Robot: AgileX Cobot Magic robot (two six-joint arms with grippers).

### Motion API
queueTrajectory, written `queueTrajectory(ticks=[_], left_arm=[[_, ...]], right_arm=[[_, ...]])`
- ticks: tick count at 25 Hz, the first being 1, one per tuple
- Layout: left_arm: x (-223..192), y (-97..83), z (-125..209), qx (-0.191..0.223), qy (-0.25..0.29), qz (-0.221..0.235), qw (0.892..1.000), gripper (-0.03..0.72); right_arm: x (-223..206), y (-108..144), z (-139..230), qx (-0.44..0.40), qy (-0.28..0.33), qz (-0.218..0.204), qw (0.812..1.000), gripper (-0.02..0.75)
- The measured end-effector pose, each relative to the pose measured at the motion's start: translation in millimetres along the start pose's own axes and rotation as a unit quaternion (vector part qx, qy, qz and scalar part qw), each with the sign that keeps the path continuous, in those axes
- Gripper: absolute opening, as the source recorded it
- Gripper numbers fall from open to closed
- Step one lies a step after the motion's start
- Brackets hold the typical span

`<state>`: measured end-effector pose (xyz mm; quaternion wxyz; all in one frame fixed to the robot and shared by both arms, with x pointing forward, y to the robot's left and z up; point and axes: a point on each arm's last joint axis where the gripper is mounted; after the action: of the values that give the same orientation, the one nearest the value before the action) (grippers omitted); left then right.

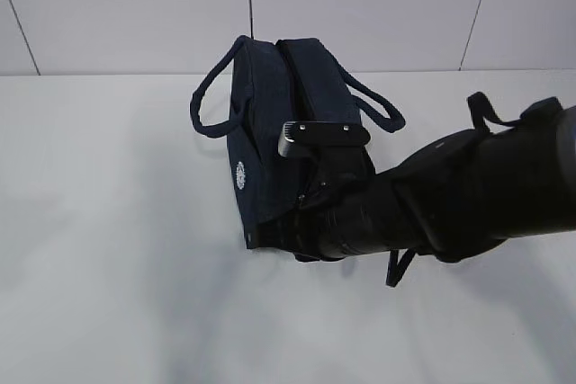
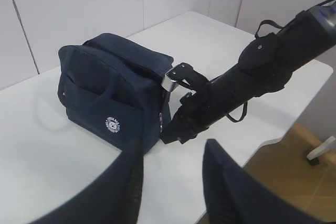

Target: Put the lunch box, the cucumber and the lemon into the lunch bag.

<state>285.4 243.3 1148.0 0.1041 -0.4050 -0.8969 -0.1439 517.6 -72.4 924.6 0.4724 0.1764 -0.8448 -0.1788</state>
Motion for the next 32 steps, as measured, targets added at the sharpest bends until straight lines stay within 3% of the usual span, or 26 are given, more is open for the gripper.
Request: queueTrajectory(ticks=[10,19,21,24,26,32], left_arm=[[0.0,0.2,-0.3,0.0,-0.001,-0.001,1.0,0.249],[0.0,0.4,-0.4,0.0,-0.002,-0.002,1.0,0.248],[0.0,0.5,-0.5,0.0,-0.003,-0.003,1.0,0.247],[0.0,0.5,-0.6,0.0,-0.003,-0.003,1.0,0.247],[0.0,0.5,-0.6,0.0,-0.003,-0.003,1.0,0.247],[0.0,0.5,-0.6,0.0,-0.003,-0.003,1.0,0.247]], right_arm=[[43.9,19.8,-22.3,0.004,-0.063,-0.04,0.997,0.0],[44.6,13.9,-15.1,0.008,-0.054,-0.032,0.998,0.008],[42.5,12.6,-13.9,0.015,-0.051,-0.029,0.998,0.073],[31.0,7.4,-9.0,-0.001,-0.037,-0.017,0.999,0.262],[21.3,2.1,-4.9,-0.014,-0.027,-0.004,1.0,0.342],[12.0,-6.3,-5.4,-0.023,-0.037,0.032,0.999,0.361]])
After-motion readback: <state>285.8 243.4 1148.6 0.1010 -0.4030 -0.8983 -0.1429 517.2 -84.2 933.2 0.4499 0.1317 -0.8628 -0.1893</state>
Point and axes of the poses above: a point on each arm's last joint axis where the gripper is mounted, x pointing back along that axis away from the gripper, y along the wrist's bending axis when the last joint is at zero, z = x × y, and after that the axes turned 15 degrees about -x, right-handed
